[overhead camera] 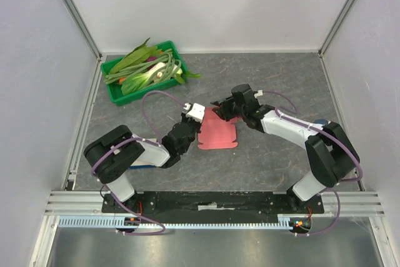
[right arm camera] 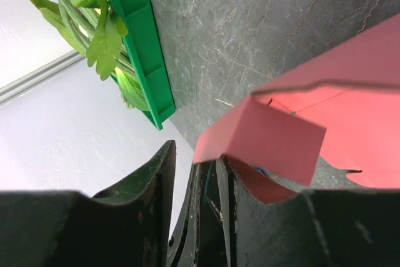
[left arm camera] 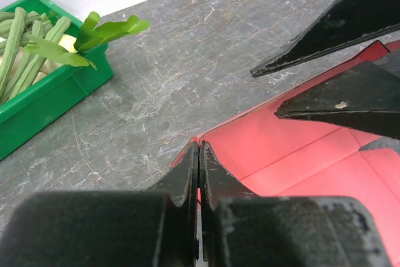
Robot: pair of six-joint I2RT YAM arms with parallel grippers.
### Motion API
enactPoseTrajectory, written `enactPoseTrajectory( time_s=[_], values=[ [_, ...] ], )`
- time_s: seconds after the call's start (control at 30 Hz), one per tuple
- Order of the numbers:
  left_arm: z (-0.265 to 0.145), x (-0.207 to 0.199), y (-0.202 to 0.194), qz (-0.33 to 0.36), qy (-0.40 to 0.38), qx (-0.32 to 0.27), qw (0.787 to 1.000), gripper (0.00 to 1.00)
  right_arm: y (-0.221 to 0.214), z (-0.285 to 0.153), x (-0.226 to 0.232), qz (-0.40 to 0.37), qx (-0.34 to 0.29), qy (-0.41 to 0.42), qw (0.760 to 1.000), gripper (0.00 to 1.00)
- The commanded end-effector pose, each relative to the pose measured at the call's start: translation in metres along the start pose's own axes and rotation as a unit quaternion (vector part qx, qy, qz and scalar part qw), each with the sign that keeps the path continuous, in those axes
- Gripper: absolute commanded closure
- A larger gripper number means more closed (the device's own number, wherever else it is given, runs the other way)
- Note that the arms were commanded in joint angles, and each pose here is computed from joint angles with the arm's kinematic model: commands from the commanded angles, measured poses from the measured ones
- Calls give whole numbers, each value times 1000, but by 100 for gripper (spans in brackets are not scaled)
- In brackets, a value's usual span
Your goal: Fold the paper box
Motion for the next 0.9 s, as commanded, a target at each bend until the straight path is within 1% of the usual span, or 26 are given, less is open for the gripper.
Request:
enactPoseTrajectory(
  time_s=[0.0, 0.07, 0.1, 0.17, 0.2, 0.23, 0.3, 0.33, 0.37, 0.4, 0.43, 0.47, 0.5, 0.53, 0.57, 0.6, 0.63, 0.67, 0.7, 0.73, 0.77, 0.83, 0.87],
  values=[
    [1, -1, 9, 17, 17, -33, 999, 98, 6, 9, -3, 19, -22, -2, 1000, 63],
    [1, -2, 8, 20, 17, -32, 999, 98, 7, 10, -4, 21, -25, -4, 999, 66],
    [0, -2, 7, 21, 17, -31, 999, 98, 8, 10, -5, 21, -27, -5, 999, 72],
    [0, -2, 7, 20, 18, -31, 999, 98, 8, 12, -8, 20, -26, -10, 999, 82],
    [0, -2, 6, 19, 18, -29, 999, 98, 8, 12, -9, 22, -27, -11, 999, 90],
    [0, -2, 4, 20, 17, -23, 999, 96, 7, 13, -11, 22, -25, -15, 999, 94],
    [-2, -4, 3, 4, 15, -14, 1000, 83, 8, 15, -12, 25, -22, -3, 999, 100],
    [-4, -4, 8, -5, 9, -14, 1000, 77, 7, 17, -14, 26, -16, -4, 1000, 100],
    [-9, -4, 2, -13, 5, 11, 1000, 66, 7, 18, -18, 26, -13, -3, 1000, 100],
    [-11, -4, 2, -21, 1, 22, 1000, 62, 8, 19, -20, 27, -12, -2, 1000, 100],
    [-16, -6, 14, -41, -14, 17, 999, 59, 7, 21, -24, 26, -7, -2, 1000, 100],
    [-24, -4, 7, -57, -21, 48, 997, 56, 8, 22, -28, 27, -7, 6, 1000, 100],
    [-29, -5, 9, -69, -36, 54, 996, 54, 9, 22, -29, 25, -7, 11, 1000, 100],
    [-36, -7, 12, -82, -64, 63, 993, 53, 10, 22, -31, 19, -7, 14, 1000, 100],
    [-44, -7, 23, -118, -71, 57, 989, 53, 11, 22, -32, 15, -9, 31, 999, 100],
    [-51, -3, 21, -124, -71, 85, 986, 53, 12, 22, -34, 10, -13, 42, 999, 100],
    [-56, -3, 23, -138, -81, 94, 983, 53, 12, 21, -35, 3, -15, 50, 999, 100],
    [-60, 0, 31, -170, -80, 90, 978, 55, 12, 21, -38, -11, -14, 54, 998, 100],
    [-65, 6, 24, -173, -67, 124, 975, 56, 15, 21, -40, -18, -17, 59, 998, 100],
    [-64, 16, 22, -191, -46, 137, 971, 58, 16, 21, -42, -24, -18, 65, 997, 100],
    [-64, 21, 20, -223, -35, 152, 962, 62, 16, 20, -48, -33, -22, 76, 996, 100],
    [-62, 33, 12, -245, -25, 173, 954, 64, 17, 21, -53, -47, -28, 81, 995, 100],
    [-60, 35, 9, -249, -19, 175, 952, 64, 17, 22, -57, -60, -28, 81, 995, 100]
  ],
)
Point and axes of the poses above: each gripper's point midway between its finger pads, its own z axis out along the fingers, its own x axis along the line the jaws close on, y = z × x, the point moved 10 cm from there along -z, back along the fingers, and after that the axes turned 12 degrees about -z, right-handed, at the moved point
